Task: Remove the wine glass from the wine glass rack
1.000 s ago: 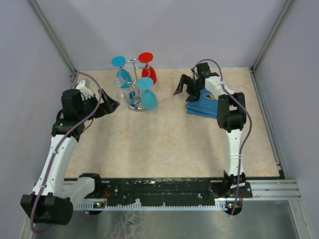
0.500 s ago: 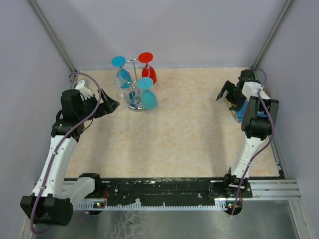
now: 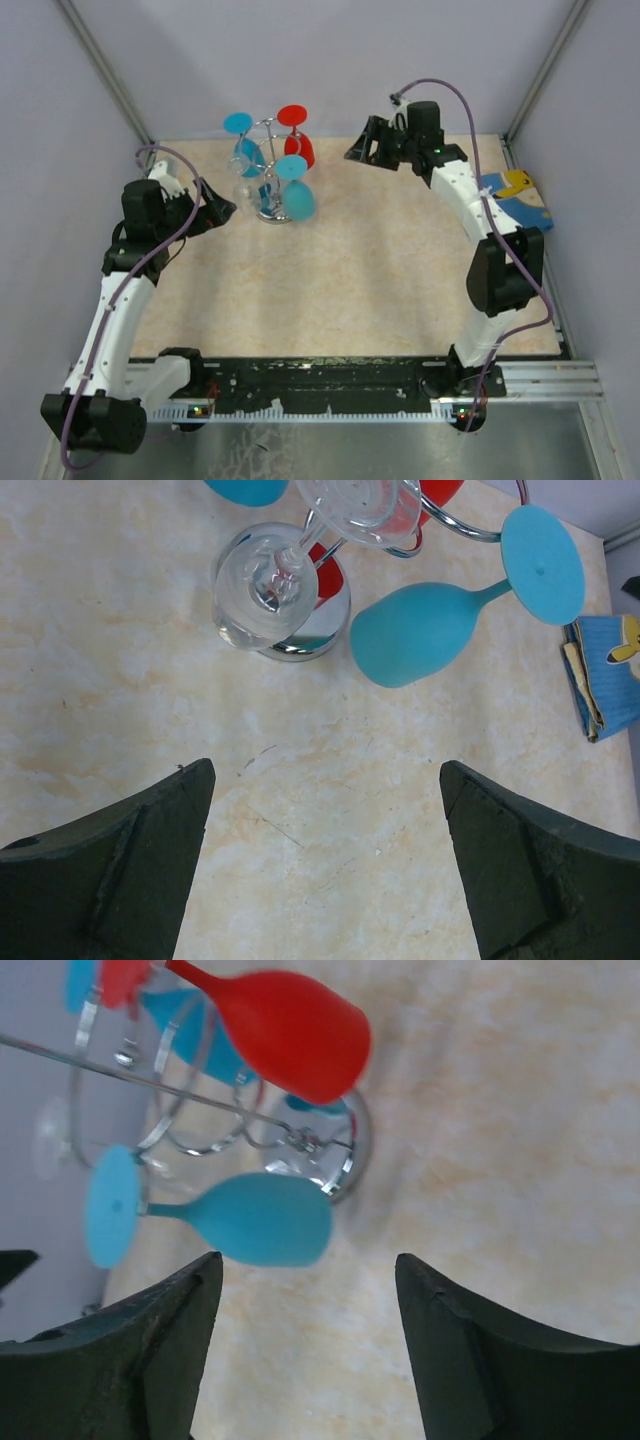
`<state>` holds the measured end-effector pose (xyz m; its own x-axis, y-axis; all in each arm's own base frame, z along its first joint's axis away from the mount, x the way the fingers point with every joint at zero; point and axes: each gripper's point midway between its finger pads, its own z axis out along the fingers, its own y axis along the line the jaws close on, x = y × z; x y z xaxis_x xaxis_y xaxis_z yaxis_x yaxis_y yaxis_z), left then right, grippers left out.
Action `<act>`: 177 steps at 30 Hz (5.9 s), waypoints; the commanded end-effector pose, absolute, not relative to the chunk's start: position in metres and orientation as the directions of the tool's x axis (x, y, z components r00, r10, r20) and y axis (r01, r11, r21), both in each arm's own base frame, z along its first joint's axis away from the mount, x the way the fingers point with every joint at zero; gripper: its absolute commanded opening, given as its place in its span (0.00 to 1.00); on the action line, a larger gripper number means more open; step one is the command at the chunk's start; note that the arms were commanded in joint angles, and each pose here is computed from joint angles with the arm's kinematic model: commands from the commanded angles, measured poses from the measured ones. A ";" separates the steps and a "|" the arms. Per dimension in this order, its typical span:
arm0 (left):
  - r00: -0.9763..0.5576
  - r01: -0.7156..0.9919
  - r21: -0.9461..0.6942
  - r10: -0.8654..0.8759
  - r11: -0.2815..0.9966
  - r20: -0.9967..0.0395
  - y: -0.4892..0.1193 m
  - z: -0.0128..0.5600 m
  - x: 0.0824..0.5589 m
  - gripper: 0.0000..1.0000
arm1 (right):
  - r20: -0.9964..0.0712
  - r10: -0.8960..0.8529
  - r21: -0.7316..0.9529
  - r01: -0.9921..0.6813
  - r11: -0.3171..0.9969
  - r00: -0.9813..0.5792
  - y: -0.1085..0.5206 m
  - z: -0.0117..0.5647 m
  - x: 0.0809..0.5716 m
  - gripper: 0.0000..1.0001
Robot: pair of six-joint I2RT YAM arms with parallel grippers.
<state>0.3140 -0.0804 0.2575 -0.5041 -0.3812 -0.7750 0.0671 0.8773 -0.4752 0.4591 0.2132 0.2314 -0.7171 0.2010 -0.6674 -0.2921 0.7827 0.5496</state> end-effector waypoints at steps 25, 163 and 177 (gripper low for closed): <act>-0.446 0.059 -0.474 -0.402 0.879 -0.800 -0.075 0.285 0.310 1.00 | -0.511 0.228 0.848 -0.444 0.288 -0.828 0.346 0.300 0.436 0.36; -0.532 0.096 -0.452 -0.338 0.887 -0.776 -0.083 0.237 0.306 1.00 | -0.450 -0.446 -0.893 0.402 0.203 -0.773 -0.004 0.146 0.607 0.00; -0.544 0.094 -0.448 -0.331 0.889 -0.771 -0.083 0.233 0.306 1.00 | -0.284 -0.502 -0.952 0.181 0.246 -0.817 -0.012 0.087 0.610 0.00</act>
